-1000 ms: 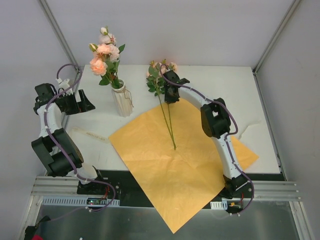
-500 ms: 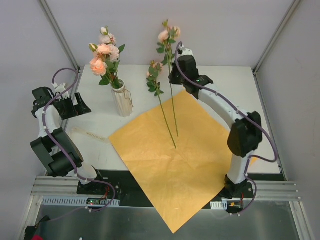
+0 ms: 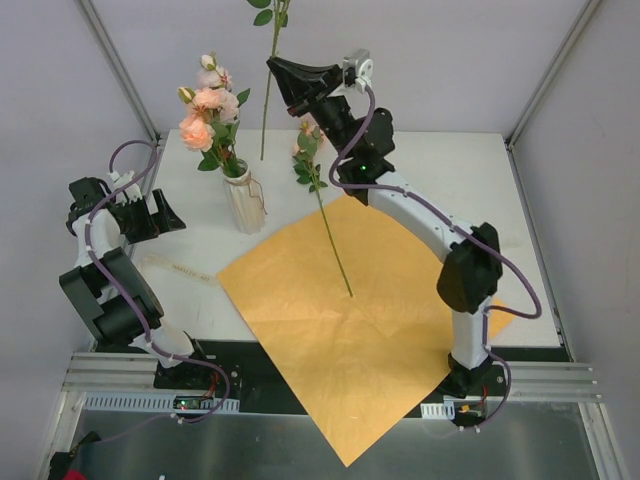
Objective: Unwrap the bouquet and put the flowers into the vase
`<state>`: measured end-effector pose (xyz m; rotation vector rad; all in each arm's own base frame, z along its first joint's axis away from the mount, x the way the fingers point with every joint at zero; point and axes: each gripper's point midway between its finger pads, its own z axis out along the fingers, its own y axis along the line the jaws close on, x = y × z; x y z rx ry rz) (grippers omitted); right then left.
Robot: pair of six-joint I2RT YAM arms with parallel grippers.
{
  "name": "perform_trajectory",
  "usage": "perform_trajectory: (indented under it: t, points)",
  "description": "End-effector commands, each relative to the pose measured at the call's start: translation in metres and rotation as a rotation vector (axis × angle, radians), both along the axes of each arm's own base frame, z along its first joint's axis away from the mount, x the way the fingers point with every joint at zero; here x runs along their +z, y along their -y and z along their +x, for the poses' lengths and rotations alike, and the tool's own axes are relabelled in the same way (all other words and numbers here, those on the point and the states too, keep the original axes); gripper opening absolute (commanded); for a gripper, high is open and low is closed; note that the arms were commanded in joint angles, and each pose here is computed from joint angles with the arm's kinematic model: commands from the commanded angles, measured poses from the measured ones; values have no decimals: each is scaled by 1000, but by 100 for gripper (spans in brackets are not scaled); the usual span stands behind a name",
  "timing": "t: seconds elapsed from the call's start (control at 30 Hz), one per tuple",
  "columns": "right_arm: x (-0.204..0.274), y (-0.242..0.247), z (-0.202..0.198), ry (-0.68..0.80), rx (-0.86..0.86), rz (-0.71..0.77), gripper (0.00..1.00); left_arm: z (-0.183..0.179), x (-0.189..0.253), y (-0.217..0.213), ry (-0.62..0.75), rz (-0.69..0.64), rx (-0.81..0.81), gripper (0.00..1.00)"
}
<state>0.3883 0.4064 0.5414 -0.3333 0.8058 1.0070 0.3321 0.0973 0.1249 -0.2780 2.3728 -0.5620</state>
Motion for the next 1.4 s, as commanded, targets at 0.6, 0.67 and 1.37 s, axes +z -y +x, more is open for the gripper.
perform_trajectory:
  t: [0.6, 0.67, 1.37]
  points:
    - [49, -18, -42, 239, 92, 72, 1, 5, 7, 11, 41, -53, -61, 99]
    - [53, -18, -50, 267, 77, 50, 1, 4, 7, 11, 42, -54, -60, 99]
    - [51, -22, -51, 157, 120, 110, 1, 0, 17, 11, 63, -12, -51, 99]
